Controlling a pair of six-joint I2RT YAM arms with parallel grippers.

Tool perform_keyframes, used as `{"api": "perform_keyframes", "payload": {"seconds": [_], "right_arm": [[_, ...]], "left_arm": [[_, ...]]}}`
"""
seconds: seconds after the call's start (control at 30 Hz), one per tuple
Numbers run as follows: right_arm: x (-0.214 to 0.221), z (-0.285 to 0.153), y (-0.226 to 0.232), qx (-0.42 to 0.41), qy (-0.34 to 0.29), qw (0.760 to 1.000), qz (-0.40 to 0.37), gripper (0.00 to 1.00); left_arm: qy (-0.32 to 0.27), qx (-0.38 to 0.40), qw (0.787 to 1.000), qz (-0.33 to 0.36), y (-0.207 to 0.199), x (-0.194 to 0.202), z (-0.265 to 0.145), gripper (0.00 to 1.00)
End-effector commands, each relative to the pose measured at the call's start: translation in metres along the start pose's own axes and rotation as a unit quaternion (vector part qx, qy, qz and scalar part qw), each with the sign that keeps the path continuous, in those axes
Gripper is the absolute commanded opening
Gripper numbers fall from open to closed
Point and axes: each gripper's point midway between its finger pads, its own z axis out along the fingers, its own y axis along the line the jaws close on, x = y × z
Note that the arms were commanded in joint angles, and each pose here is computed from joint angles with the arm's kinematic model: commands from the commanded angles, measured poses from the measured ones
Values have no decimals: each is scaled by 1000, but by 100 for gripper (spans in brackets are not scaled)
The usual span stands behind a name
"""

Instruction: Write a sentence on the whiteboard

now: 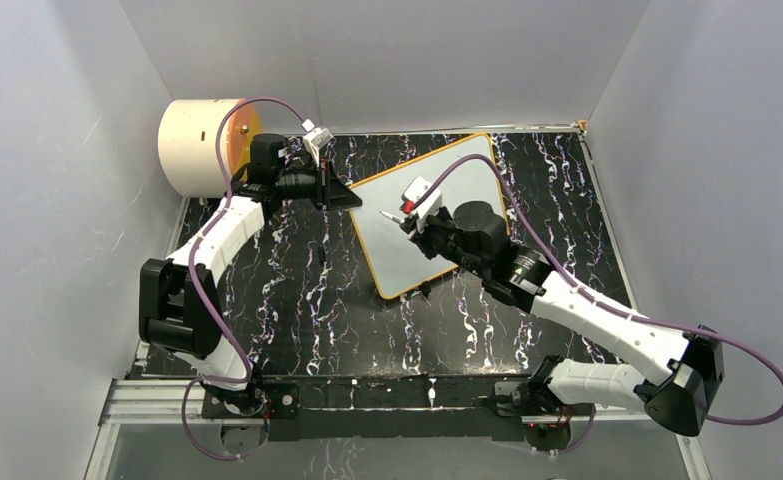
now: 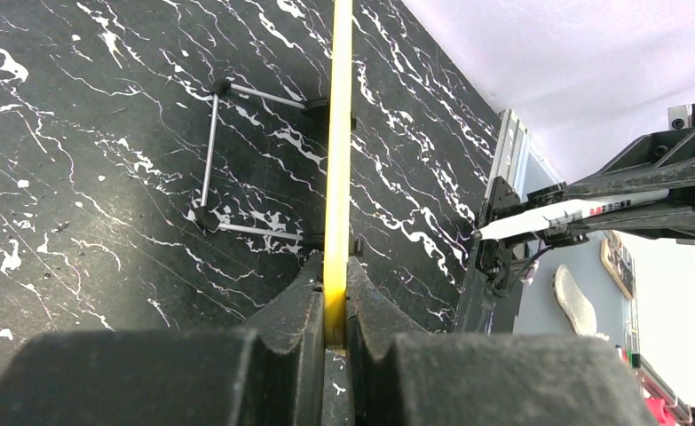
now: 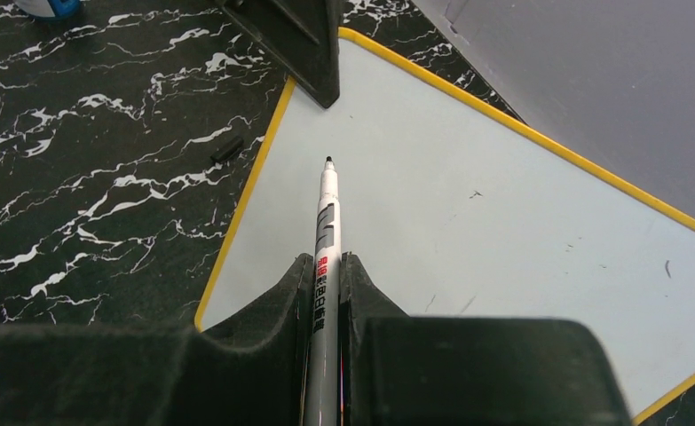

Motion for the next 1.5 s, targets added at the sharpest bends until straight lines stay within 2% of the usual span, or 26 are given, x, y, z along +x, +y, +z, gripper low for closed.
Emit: {"api": "perform_keyframes", "payload": {"seconds": [0.0,0.3,0.9,1.47], "right_arm": [[-38,1,-6,26,-45,999,2,0],[-37,9,-3,50,-33,998,-2,0],[-33,23,0,73,3,997,-14,0],[-38,33,3,74,-1,997,-15,0]], "left_arm": [[22,14,999,32,-7,5,-4,0],[36,7,999,34,-4,20,-7,0],[35,-7,999,34,-3,22,-10,0],[36,-1,999,33,-4,23,-10,0]]}}
